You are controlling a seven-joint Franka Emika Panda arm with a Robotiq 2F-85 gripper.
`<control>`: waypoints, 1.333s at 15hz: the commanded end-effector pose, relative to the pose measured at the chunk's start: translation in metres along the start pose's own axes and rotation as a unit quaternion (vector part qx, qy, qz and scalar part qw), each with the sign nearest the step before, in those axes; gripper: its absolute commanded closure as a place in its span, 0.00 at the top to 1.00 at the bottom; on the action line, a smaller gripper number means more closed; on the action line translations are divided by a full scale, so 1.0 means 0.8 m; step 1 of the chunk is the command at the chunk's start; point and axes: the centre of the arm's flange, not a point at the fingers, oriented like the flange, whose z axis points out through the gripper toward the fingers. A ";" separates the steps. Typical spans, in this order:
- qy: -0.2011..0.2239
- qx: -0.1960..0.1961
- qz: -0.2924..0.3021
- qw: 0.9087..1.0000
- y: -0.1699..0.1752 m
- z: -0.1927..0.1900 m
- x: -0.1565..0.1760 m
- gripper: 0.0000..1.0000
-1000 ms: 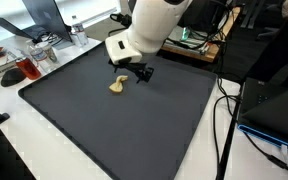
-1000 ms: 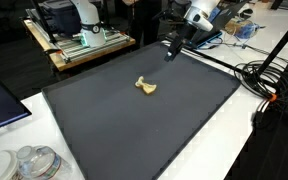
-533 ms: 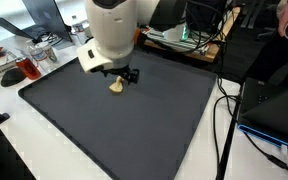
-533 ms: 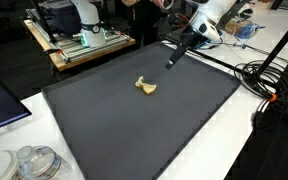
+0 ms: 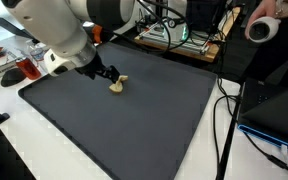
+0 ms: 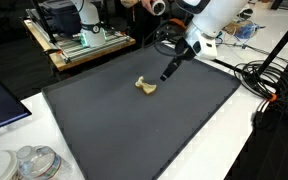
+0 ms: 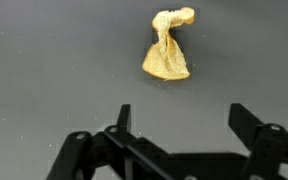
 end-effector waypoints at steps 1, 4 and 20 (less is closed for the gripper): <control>0.008 0.063 -0.021 0.998 0.050 -0.001 0.021 1.00; 0.024 0.097 -0.028 0.995 0.086 0.016 0.012 1.00; 0.167 0.215 -0.063 0.960 0.194 0.149 -0.114 1.00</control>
